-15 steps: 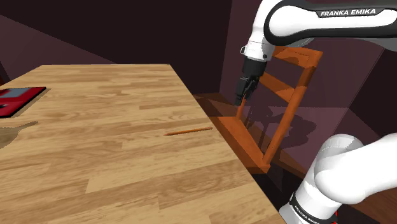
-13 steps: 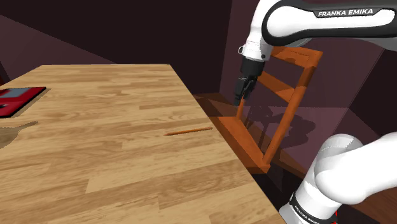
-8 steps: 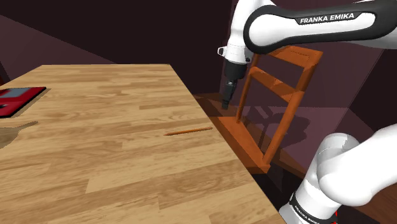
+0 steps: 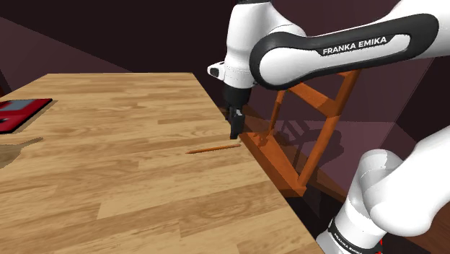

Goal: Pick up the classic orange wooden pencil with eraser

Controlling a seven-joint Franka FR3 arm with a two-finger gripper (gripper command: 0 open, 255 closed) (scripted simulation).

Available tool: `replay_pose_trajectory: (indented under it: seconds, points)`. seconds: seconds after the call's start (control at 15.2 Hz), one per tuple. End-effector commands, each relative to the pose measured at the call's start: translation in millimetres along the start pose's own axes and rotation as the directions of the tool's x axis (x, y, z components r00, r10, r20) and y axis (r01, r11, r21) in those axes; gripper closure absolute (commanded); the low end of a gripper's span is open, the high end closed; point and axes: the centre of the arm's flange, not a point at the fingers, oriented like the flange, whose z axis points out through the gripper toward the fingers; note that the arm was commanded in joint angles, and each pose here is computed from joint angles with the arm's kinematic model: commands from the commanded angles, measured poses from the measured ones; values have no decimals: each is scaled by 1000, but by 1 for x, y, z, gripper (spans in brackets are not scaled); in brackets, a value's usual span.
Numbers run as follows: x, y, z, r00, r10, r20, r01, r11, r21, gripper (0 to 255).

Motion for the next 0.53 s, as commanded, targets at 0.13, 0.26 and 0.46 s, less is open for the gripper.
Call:
replay_pose_trajectory:
  seconds: [0.13,0.26,0.46]
  points:
    - [25,-27,12,988,-155,2,155,987,-43,0]
    - [25,-29,22,988,-155,2,155,987,-43,0]
    - [25,-32,38,988,-155,2,155,987,-43,0]
